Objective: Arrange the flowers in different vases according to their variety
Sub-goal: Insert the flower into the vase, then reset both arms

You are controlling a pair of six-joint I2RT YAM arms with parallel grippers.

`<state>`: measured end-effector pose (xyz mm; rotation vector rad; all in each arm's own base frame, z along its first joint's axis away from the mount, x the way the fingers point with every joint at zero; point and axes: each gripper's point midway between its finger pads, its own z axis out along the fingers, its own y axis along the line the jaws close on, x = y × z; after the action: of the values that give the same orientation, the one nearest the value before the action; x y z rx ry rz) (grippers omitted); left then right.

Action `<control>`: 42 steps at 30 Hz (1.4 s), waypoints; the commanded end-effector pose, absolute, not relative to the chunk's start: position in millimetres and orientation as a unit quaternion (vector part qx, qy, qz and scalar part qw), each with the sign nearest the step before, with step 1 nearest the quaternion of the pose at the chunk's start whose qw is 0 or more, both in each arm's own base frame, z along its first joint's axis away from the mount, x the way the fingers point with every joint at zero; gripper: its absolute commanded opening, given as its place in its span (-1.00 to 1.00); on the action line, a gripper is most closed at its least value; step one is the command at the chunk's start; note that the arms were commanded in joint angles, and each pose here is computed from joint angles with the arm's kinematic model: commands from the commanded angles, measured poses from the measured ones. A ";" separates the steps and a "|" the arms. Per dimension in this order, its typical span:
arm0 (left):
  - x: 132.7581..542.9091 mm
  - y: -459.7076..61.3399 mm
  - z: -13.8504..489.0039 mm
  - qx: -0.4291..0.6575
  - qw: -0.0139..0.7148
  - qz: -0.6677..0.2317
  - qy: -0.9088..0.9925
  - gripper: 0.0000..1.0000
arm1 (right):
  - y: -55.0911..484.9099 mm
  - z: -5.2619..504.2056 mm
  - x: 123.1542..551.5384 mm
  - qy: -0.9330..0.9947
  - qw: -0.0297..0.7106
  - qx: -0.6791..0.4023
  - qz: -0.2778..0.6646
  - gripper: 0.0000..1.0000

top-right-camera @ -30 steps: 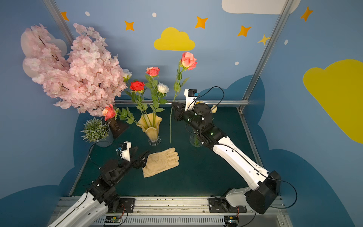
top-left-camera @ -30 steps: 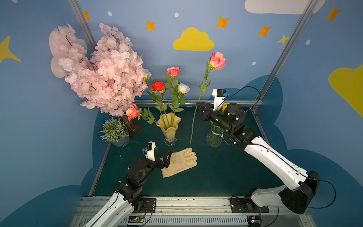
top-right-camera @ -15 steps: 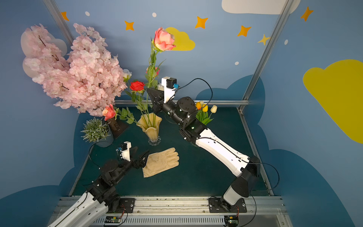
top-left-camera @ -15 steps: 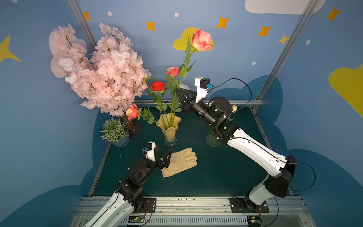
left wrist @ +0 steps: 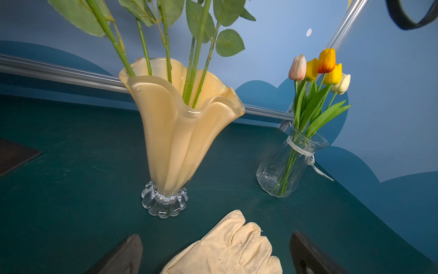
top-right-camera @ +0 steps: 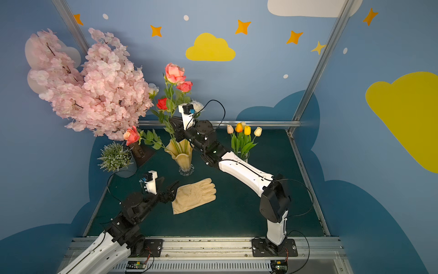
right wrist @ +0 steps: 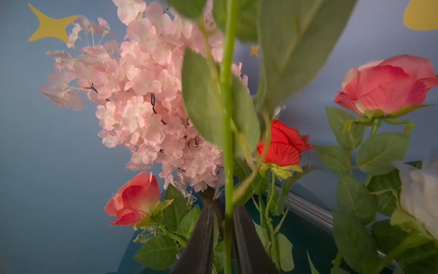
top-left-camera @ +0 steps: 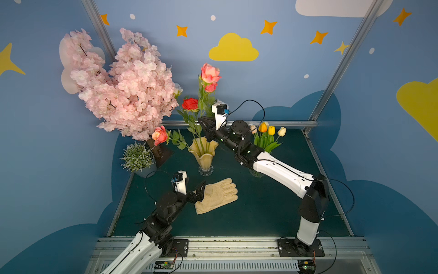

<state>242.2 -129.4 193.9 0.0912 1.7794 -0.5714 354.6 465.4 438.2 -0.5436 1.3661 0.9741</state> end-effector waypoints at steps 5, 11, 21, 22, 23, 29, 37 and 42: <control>250.1 -108.4 190.9 0.001 0.595 -0.189 0.781 1.00 | 438.9 453.5 332.2 0.602 0.631 -0.247 0.423 -0.27; 246.5 -94.9 187.5 -0.037 0.591 -0.183 0.785 1.00 | 394.1 444.4 306.6 0.634 0.622 -0.258 0.380 0.12; 235.2 -61.3 188.5 -0.084 0.591 -0.141 0.789 1.00 | 270.6 407.9 263.4 0.685 0.647 -0.233 0.240 0.97; 233.4 -57.0 185.0 -0.091 0.590 -0.135 0.791 1.00 | 256.6 400.4 260.4 0.690 0.651 -0.226 0.223 0.96; 231.8 -53.3 181.8 -0.096 0.590 -0.130 0.791 1.00 | 243.4 392.6 256.7 0.694 0.654 -0.218 0.209 0.96; 227.4 -34.2 174.5 -0.120 0.598 -0.101 0.786 1.00 | 173.3 340.3 246.1 0.713 0.668 -0.178 0.116 0.96; 245.0 -12.5 168.9 -0.166 0.587 -0.068 0.790 1.00 | 101.7 262.2 258.8 0.743 0.662 -0.096 0.013 0.96; 265.2 6.9 156.8 -0.204 0.556 -0.067 0.803 1.00 | 66.1 235.3 269.8 0.759 0.649 -0.043 -0.027 0.96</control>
<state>252.7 6.7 141.9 -0.4634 1.9389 -0.0847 265.3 83.9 225.4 -0.2048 1.7724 -0.0422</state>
